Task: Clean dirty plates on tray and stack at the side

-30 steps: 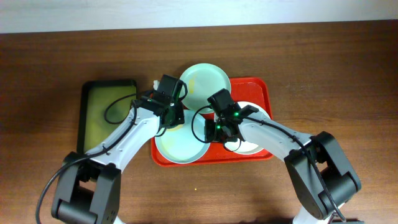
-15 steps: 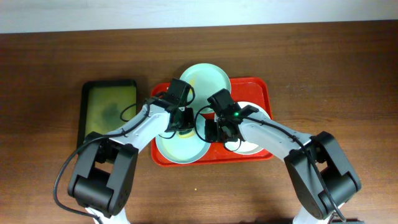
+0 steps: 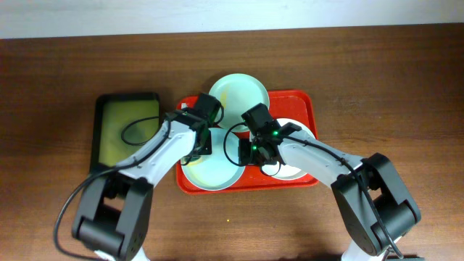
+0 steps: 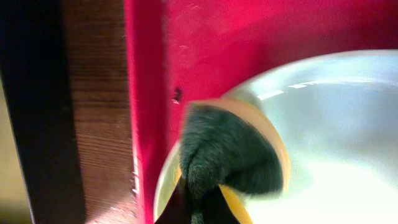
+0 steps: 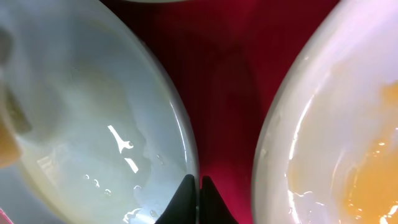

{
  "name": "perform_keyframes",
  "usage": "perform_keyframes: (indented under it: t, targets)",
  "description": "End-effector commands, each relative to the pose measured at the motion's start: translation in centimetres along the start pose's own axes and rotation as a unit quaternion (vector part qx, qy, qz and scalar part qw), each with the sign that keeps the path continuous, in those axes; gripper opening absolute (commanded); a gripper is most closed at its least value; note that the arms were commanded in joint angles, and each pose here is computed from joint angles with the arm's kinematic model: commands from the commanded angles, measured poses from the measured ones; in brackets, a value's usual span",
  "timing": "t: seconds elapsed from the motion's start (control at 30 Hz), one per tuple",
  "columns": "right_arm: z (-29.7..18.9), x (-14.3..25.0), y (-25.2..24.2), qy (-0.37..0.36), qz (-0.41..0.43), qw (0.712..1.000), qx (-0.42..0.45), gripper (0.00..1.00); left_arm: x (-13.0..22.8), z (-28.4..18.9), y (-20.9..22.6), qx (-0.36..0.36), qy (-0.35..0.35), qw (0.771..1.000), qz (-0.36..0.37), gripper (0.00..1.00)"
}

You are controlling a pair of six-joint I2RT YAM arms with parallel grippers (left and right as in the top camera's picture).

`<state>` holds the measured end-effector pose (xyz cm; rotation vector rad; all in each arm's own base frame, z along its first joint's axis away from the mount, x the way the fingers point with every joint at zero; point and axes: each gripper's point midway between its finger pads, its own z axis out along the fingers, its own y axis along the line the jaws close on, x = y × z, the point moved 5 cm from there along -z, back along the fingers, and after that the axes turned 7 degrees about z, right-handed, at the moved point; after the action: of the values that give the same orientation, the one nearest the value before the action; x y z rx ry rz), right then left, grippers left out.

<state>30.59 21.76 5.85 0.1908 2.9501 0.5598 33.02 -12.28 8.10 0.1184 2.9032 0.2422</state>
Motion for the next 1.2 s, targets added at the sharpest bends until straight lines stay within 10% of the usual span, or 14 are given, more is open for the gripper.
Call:
perform_keyframes:
  t: [0.0,0.37,0.77,1.17]
  targets:
    - [0.3,0.1,-0.5,0.002,-0.002,1.000,0.011,0.04,0.7,-2.2,-3.2,0.162,0.028,0.986,-0.004,0.00]
    - [0.3,0.0,-0.5,-0.001,-0.002,1.000,0.011,0.04,5.5,1.8,-4.6,0.176,0.051,0.983,0.019,0.00]
    - [0.3,0.1,-0.6,0.000,-0.002,1.000,0.012,0.04,3.1,0.1,2.6,-0.089,-0.037,0.995,0.000,0.00]
    - [-1.3,-0.8,0.7,-0.014,-0.026,1.000,0.000,0.04,1.4,-6.6,1.9,0.032,-0.117,0.992,-0.035,0.00]
